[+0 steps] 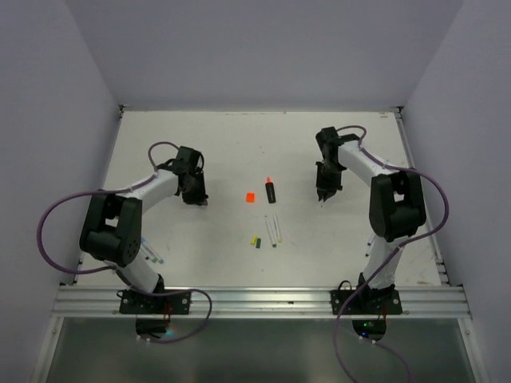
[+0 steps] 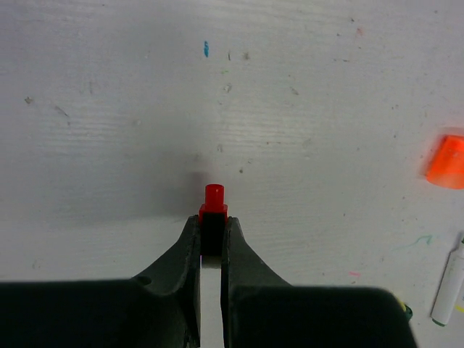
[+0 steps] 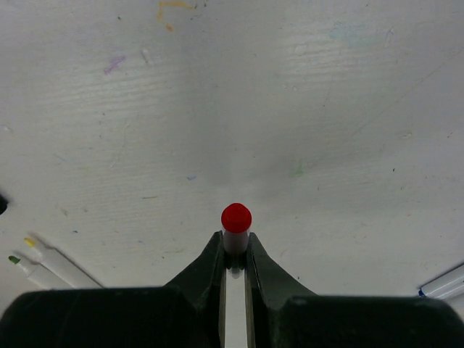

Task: Open the pen caps

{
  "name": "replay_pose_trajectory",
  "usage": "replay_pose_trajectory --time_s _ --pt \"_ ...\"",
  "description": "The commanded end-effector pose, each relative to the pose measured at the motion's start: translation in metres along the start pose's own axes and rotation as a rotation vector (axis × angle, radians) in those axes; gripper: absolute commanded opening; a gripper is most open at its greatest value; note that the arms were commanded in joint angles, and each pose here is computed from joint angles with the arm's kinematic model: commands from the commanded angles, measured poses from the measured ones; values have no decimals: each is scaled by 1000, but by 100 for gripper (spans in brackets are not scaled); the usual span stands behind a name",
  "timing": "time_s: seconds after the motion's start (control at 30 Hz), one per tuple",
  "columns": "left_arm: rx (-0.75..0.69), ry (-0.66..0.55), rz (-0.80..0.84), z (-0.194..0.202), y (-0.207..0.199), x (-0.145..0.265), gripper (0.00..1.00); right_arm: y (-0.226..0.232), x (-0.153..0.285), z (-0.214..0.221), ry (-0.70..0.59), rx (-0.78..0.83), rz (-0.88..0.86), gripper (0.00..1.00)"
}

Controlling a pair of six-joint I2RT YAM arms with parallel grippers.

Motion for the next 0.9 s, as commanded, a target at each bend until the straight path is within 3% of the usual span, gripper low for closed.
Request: replay_pose_trajectory --time_s 0.0,0.17,0.3,0.4,0.47,0.87 --pt "-24 -33 -15 -19 8 -5 0 -3 -8 -9 7 17 17 0" --pt "-17 -3 -28 -22 11 -13 0 1 -20 -15 20 19 27 4" --pt "-15 4 -30 -22 12 -15 2 4 -23 -19 24 18 28 13" --pt "-7 23 -52 -19 16 -16 8 2 -25 -18 28 15 35 22" --pt "1 34 -72 -16 19 -16 20 1 -26 -16 31 15 33 26" --pt "6 44 -79 -9 21 -16 45 0 -21 -12 7 28 3 45"
Point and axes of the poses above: each gripper's point midway between its finger pads, its own x axis back along the fingers, its own y axis along the line the jaws close on, z = x × y, the point moved 3 cm from there along x, back along the fingers, and after that the axes turned 10 degrees about -x, right-handed, at the moved point
